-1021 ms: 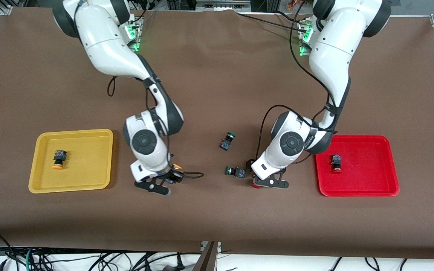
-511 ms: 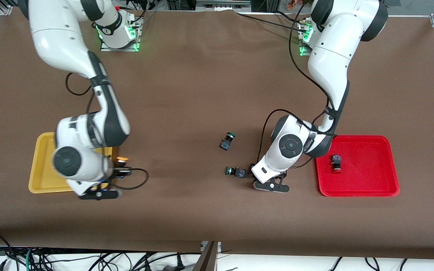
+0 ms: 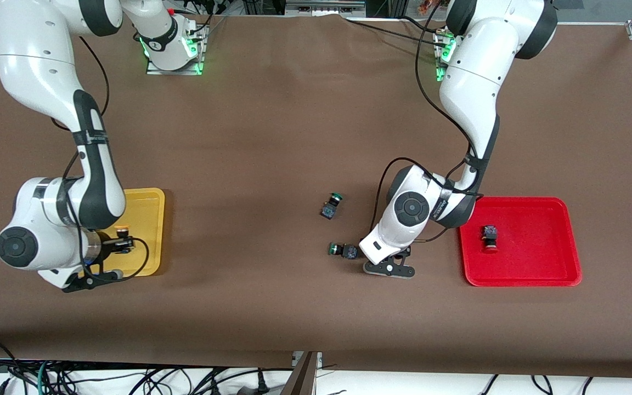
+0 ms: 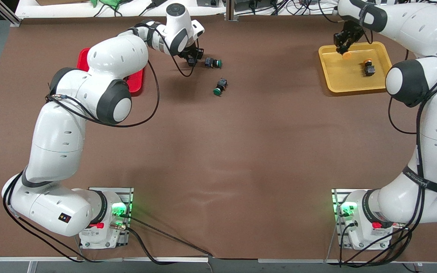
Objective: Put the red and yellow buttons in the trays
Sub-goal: 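Grasp the second buttons and carry them to the matching trays, then lower the buttons beside the first ones and open both grippers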
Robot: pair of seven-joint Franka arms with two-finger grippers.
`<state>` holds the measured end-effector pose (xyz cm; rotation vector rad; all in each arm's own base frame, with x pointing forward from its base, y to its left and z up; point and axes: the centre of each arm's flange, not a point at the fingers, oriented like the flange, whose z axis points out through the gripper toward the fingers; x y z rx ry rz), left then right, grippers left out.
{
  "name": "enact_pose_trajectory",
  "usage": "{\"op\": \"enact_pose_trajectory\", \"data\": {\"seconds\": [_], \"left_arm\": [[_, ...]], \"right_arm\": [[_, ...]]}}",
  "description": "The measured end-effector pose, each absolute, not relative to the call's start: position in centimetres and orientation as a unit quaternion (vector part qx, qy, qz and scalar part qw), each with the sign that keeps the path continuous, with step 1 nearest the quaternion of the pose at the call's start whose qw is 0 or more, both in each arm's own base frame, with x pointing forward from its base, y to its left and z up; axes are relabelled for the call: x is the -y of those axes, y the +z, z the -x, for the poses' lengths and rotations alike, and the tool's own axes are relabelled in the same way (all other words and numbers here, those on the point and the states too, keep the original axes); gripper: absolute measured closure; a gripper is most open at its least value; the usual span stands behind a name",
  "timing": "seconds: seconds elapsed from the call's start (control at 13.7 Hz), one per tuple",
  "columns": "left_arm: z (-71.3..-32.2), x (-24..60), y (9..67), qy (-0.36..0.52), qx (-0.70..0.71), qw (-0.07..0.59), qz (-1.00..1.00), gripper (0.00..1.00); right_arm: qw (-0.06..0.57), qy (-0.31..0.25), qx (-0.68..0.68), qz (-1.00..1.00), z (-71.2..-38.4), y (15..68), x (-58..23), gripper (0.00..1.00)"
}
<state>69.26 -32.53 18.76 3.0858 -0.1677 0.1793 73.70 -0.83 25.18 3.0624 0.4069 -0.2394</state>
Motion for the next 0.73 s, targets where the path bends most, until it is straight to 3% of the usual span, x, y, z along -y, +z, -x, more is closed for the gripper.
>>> {"op": "enact_pose_trajectory", "data": {"seconds": [0.29, 0.51, 0.73], "left_arm": [[-71.5, 26.9, 25.2, 0.026, 0.031, 0.003, -0.999, 0.59], [-72.6, 16.8, 31.7, -0.031, 0.028, -0.013, -0.999, 0.59], [-73.1, 6.0, 34.0, -0.055, 0.013, -0.009, -0.998, 0.59]], "right_arm": [[0.022, -0.066, -0.135, -0.988, -72.3, 21.8, 3.1, 0.58], [0.024, -0.051, -0.134, -0.989, -70.6, 19.8, 3.3, 0.58], [0.024, -0.046, -0.134, -0.990, -69.7, 19.7, 3.4, 0.58]]}}
